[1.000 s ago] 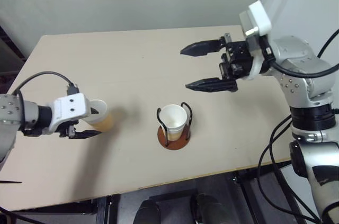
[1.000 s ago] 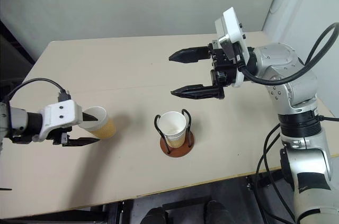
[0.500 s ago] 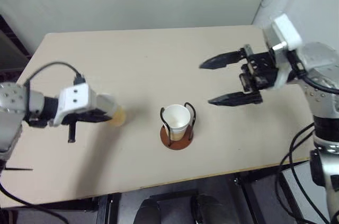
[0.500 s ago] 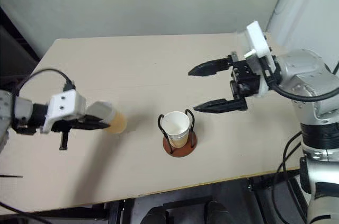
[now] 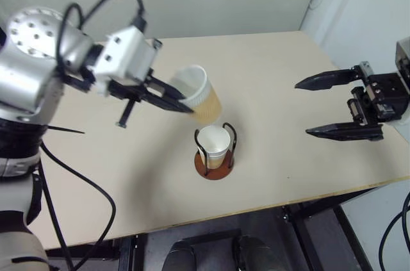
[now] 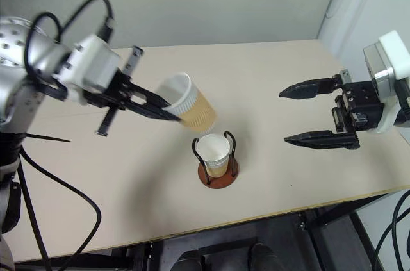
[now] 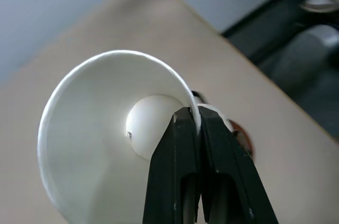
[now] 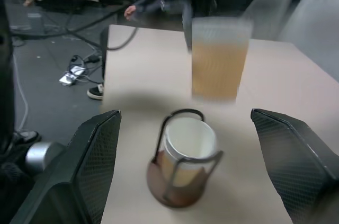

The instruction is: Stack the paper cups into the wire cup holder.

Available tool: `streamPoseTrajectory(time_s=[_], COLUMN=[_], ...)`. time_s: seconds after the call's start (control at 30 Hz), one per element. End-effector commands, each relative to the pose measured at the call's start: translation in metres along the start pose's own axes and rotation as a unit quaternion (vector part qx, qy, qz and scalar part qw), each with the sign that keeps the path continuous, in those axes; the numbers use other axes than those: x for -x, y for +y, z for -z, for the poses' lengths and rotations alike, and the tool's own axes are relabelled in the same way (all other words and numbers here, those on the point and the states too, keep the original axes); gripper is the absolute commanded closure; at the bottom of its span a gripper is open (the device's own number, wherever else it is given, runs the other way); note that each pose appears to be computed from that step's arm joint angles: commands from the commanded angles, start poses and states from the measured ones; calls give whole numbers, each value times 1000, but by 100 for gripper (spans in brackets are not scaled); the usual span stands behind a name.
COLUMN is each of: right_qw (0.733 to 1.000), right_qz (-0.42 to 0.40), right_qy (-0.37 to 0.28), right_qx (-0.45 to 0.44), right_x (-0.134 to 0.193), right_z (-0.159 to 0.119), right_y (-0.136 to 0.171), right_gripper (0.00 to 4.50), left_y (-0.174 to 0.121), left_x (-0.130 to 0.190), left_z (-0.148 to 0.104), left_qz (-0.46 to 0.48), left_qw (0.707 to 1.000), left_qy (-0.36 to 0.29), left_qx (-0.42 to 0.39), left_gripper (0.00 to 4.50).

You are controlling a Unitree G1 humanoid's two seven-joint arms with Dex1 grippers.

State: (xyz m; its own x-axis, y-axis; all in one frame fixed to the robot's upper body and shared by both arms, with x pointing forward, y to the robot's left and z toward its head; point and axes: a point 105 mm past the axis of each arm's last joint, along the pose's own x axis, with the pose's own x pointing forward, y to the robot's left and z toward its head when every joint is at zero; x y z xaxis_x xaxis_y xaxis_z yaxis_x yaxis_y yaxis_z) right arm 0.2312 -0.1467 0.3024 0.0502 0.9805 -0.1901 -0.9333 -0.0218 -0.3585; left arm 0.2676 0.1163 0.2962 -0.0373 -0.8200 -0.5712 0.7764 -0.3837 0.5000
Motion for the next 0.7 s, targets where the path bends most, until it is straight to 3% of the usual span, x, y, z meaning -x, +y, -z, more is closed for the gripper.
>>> streamPoseTrajectory(time_s=[0.03, 0.33, 0.6, 0.7], right_qw=[1000, 999, 999, 999], right_qz=[7, 27, 31, 32], right_qy=[-6, 4, 6, 6], right_qx=[24, 24, 26, 27], right_x=[0, -5, -10, -11], right_z=[-12, -7, -5, -5], right_y=[5, 10, 10, 10], right_gripper=[43, 43, 43, 43], left_y=[-2, 1, 2, 2], left_x=[-4, -28, -45, -48], left_z=[-6, 17, 18, 19], left_qz=[42, 76, 96, 100], left_qw=[998, 996, 994, 993], left_qy=[5, 17, 11, 18], left_qx=[-38, -52, -56, -59], left_gripper=[446, 446, 446, 355])
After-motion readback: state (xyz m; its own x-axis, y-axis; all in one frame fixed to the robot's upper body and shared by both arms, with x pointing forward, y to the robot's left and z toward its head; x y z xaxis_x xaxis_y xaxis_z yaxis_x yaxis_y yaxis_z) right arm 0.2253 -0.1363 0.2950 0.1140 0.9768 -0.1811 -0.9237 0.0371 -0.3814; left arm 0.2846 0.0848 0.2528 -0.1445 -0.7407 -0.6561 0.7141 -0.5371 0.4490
